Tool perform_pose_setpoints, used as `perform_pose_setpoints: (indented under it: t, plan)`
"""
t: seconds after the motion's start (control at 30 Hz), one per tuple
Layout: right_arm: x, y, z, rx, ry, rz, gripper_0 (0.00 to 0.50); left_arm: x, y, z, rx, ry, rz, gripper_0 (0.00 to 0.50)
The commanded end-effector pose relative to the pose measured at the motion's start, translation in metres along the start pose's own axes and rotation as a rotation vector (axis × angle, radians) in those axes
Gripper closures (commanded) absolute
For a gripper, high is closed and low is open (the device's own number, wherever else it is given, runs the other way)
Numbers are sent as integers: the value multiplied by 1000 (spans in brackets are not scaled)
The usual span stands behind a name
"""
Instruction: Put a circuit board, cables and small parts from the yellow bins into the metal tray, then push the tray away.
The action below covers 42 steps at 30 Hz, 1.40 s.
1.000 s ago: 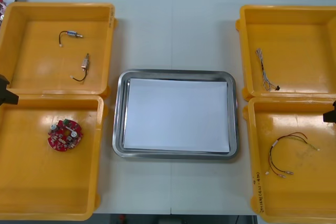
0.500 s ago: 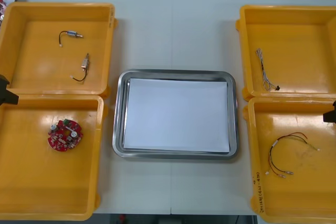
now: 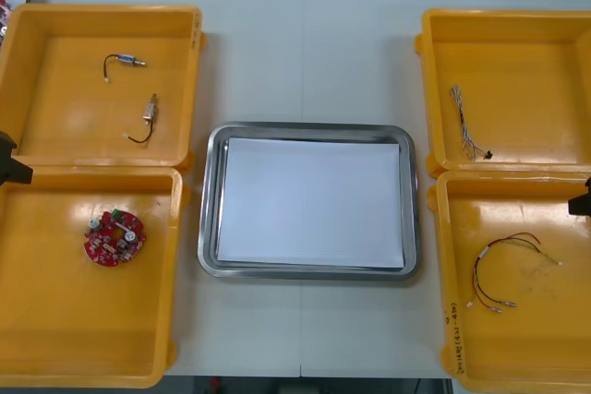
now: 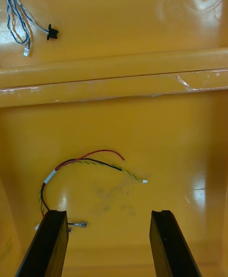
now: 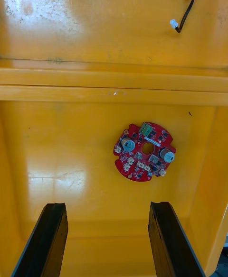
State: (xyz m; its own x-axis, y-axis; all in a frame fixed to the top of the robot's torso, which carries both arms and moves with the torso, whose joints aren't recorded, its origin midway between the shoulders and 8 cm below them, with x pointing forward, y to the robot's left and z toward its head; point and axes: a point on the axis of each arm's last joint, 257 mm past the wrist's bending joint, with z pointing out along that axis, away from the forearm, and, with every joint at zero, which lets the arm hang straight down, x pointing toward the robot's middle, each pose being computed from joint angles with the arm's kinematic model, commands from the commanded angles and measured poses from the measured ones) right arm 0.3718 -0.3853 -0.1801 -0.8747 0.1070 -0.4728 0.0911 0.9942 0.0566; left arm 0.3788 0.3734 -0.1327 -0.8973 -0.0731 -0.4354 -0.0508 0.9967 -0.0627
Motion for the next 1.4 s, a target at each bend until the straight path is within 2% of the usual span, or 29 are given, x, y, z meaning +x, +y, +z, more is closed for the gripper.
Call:
perform_pose_setpoints:
  t: [0.03,0.43,0.47,0.53,0.57,0.8,0.9,1.23,1.4]
  plan:
    - [0,-16,-8,46,-1,13,0,0,13,-13,-45,-13,113,0]
    - [0,-16,-8,46,-1,13,0,0,13,-13,-45,-13,113,0]
    - [-4,-18,-11,52,-13,16,0,22,13,7,-29,58,97,0]
    - [-5,-18,-11,49,-15,22,0,27,12,12,-21,69,91,0]
    - [-12,-19,-17,55,-38,17,0,28,13,12,-28,76,102,0]
    - [-8,-15,-15,40,-39,32,0,37,18,21,-62,110,125,0]
    - [-7,-12,-13,24,-41,51,0,44,21,25,-65,124,129,0]
    - [-4,4,-8,-7,-61,104,0,37,15,47,-31,44,166,0]
    - [1,22,-6,-29,-61,173,0,35,12,64,-49,14,194,0]
